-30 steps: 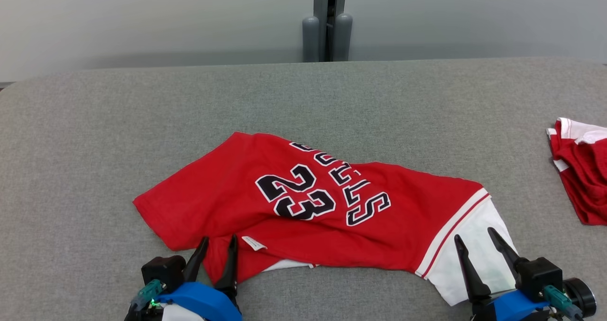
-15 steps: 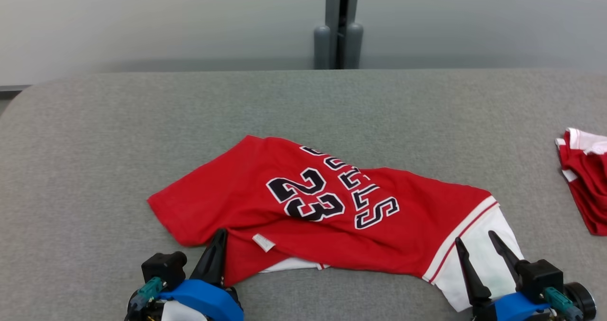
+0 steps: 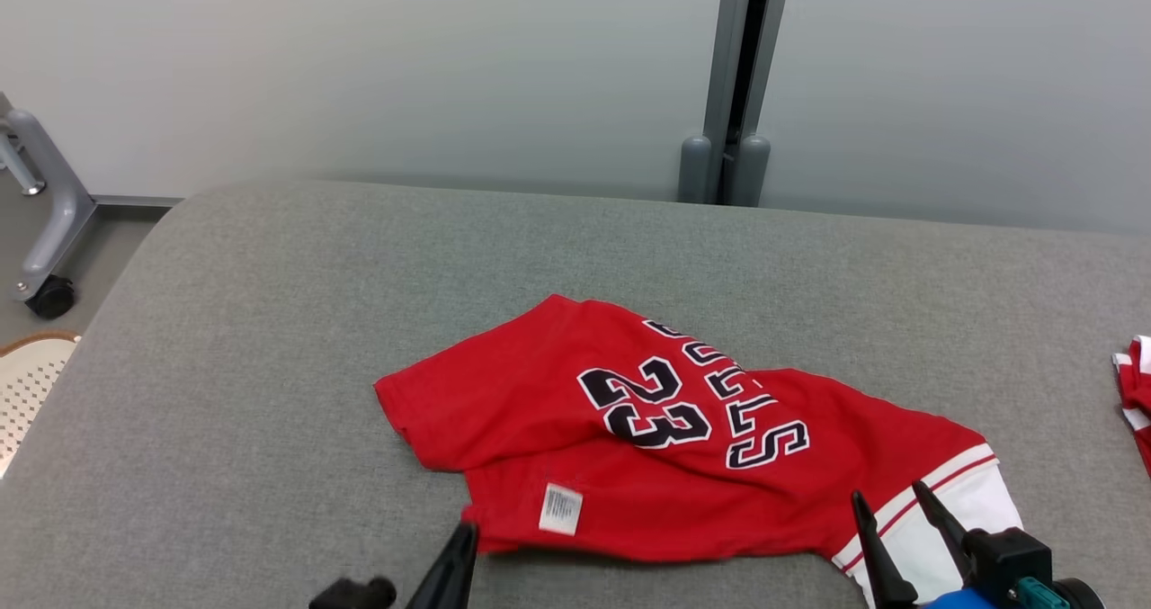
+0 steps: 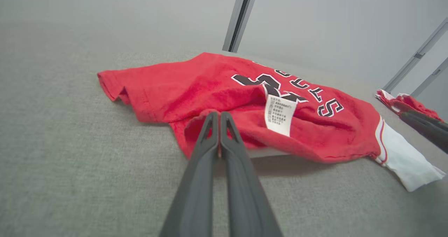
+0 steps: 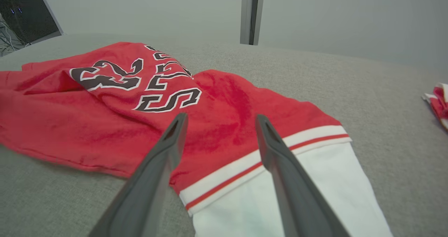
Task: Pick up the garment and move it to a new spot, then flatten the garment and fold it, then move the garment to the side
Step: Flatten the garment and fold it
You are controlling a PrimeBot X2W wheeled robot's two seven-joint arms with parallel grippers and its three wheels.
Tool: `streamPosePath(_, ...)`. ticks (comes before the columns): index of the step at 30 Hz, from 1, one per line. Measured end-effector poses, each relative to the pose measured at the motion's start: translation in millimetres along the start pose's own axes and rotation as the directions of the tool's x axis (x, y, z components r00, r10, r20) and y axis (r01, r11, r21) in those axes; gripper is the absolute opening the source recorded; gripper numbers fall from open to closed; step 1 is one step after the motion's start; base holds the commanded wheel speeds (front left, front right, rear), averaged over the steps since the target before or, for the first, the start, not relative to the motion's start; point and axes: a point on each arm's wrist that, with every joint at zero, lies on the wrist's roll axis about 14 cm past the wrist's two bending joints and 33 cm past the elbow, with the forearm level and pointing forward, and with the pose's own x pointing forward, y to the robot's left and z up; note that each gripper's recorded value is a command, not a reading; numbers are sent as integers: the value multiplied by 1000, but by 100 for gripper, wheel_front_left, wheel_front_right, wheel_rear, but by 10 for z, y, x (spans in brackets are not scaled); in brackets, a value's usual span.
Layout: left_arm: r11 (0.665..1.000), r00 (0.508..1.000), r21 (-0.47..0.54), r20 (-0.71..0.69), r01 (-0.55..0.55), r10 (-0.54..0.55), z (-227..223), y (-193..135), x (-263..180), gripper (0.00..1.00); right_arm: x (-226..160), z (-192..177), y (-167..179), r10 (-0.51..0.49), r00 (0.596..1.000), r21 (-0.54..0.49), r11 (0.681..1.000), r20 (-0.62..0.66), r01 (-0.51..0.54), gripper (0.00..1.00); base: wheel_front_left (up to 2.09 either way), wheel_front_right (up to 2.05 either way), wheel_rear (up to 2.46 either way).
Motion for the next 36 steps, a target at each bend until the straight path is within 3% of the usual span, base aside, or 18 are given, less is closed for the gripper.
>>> streamPosePath(1,1000,1000,-5,-21,-8,8,-78,14,-53,100,1,1,11,3,1000,-1,1000,0,-3,100,0,0,0)
streamPosePath(6,996,988,-45,-136,-79,72,-483,128,-286,100,-10,-3,24,6,1000,1,1000,-1,-6,100,0,0,0)
streamPosePath(17,992,992,34,-6,-122,122,8,357,134,100,-3,-67,-58,-13,1000,6,1000,-20,13,100,0,0,0)
streamPosePath(27,988,977,44,-154,-145,150,-258,555,557,100,4,-171,-177,-47,997,11,999,-54,48,100,0,0,0)
streamPosePath(36,995,955,31,-278,-96,101,-569,415,648,100,34,-241,-227,-62,995,15,998,-75,63,100,0,0,0)
